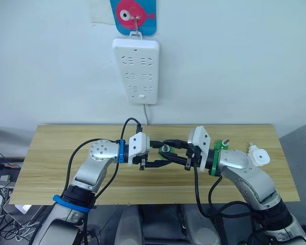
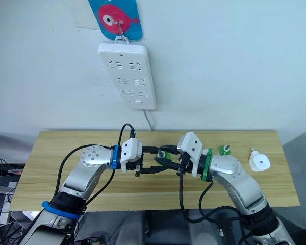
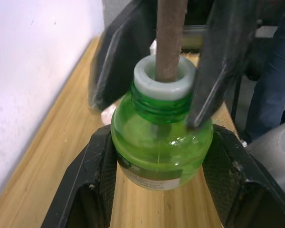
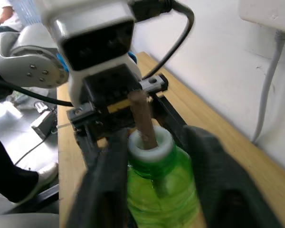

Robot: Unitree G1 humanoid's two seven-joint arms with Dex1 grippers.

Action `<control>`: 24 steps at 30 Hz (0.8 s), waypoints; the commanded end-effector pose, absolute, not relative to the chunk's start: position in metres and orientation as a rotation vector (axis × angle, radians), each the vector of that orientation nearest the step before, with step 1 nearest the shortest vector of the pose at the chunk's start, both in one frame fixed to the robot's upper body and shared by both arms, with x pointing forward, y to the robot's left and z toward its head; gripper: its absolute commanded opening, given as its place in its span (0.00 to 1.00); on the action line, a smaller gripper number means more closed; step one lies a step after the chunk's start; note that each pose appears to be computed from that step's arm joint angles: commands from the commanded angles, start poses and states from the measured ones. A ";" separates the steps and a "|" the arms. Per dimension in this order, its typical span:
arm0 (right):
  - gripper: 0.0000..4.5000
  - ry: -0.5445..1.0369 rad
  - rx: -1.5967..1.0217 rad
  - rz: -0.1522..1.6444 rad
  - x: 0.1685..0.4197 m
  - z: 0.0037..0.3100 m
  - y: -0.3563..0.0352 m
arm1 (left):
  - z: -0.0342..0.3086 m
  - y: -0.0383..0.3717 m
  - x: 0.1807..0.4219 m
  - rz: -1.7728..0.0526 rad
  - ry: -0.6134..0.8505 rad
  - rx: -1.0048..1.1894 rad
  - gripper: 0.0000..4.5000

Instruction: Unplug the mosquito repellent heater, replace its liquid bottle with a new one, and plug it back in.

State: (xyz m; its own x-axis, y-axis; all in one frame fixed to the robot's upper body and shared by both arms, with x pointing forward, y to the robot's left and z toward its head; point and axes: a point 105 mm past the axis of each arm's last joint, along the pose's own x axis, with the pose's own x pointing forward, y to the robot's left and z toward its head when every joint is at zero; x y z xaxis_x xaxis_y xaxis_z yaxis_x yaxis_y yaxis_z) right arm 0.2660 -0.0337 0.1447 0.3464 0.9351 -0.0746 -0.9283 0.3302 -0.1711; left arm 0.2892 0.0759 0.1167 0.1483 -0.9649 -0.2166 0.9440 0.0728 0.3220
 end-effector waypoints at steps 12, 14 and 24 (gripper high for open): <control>0.19 -0.063 0.122 0.977 0.286 0.184 -0.069 | 0.154 0.075 0.296 -1.311 -0.207 0.331 0.81; 0.19 -0.028 0.273 0.864 0.294 0.189 -0.085 | 0.162 0.073 0.297 -1.259 -0.253 0.313 0.94; 0.19 0.048 0.874 0.710 0.297 0.222 -0.101 | 0.196 0.036 0.298 -1.034 -0.526 0.273 1.00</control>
State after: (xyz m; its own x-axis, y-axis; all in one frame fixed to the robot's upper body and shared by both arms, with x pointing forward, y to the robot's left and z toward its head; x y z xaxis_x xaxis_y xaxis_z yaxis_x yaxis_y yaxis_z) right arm 0.3034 -0.1003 0.2076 0.7814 0.5935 0.1929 -0.5370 0.4819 0.6924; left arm 0.3033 0.0398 0.1832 0.4187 -0.8766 0.2373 0.7778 0.4810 0.4046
